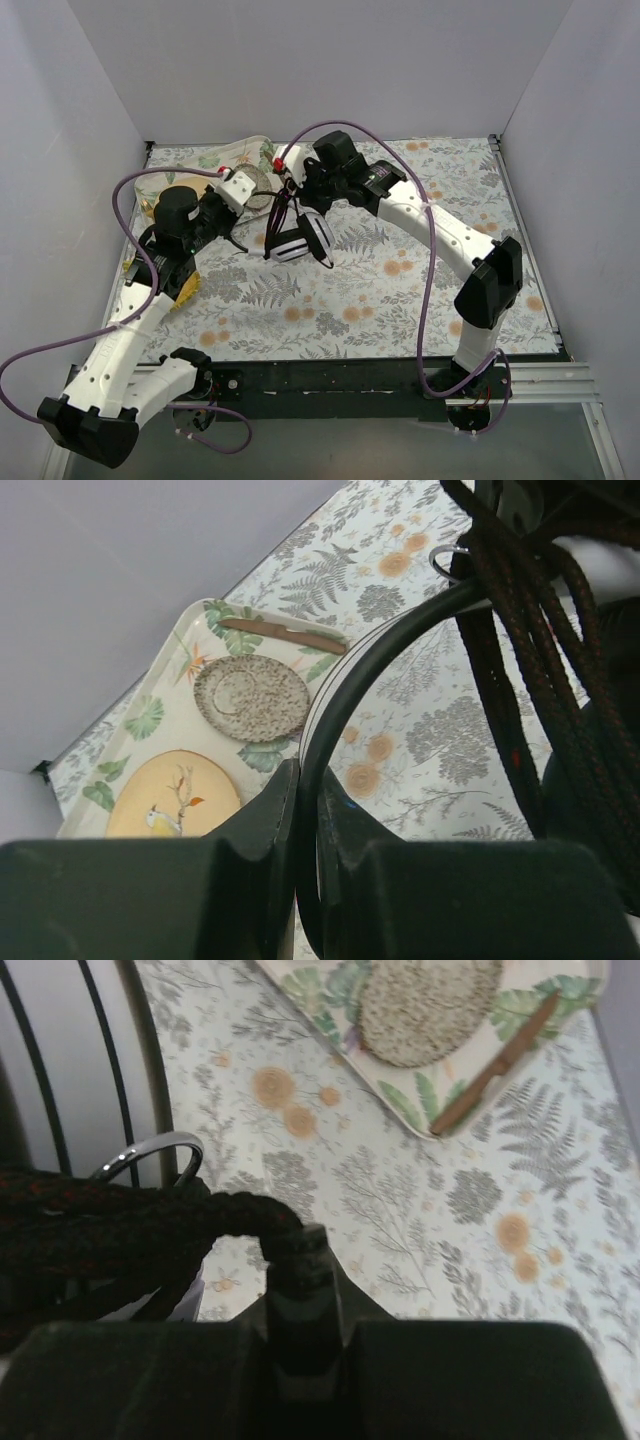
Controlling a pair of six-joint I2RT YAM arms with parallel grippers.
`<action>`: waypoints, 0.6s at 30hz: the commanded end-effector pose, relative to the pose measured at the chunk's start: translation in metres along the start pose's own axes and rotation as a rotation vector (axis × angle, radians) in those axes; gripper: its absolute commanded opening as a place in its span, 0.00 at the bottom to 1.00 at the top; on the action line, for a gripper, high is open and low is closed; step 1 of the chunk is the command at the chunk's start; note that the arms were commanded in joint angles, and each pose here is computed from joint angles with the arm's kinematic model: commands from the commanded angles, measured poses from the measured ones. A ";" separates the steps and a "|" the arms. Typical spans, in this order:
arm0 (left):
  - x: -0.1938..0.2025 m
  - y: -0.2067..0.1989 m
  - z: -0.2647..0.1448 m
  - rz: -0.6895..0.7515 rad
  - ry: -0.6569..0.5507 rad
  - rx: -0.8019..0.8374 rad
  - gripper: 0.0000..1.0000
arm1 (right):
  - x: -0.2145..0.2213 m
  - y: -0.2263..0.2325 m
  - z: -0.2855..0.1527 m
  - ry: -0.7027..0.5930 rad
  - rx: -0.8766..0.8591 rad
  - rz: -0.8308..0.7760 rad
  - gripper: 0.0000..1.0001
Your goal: Wrap the headphones
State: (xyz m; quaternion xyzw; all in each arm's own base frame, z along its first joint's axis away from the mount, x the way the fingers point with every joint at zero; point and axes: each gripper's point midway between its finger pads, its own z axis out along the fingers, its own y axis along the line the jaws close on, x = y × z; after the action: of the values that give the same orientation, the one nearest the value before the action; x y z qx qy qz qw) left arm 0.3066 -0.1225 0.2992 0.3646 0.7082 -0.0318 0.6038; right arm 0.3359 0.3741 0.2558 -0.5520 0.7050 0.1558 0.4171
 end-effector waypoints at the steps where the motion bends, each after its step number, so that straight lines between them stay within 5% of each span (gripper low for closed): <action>1: -0.031 -0.055 -0.027 -0.160 -0.068 0.289 0.00 | -0.046 -0.037 -0.016 -0.313 -0.004 0.126 0.01; 4: -0.055 -0.055 -0.033 -0.221 -0.111 0.319 0.00 | -0.044 -0.020 -0.015 -0.396 -0.108 0.150 0.05; 11: -0.083 -0.054 -0.036 -0.323 -0.152 0.355 0.00 | -0.051 0.015 -0.018 -0.523 -0.288 0.183 0.34; 18: -0.086 -0.037 -0.031 -0.410 -0.147 0.254 0.00 | -0.039 0.034 -0.022 -0.602 -0.361 0.258 0.41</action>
State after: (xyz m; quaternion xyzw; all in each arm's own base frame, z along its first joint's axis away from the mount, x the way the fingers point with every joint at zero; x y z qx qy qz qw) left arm 0.2659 -0.1725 0.3243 0.3206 0.7384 -0.2364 0.5441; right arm 0.3118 0.3925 0.2520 -0.4710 0.6298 0.4283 0.4450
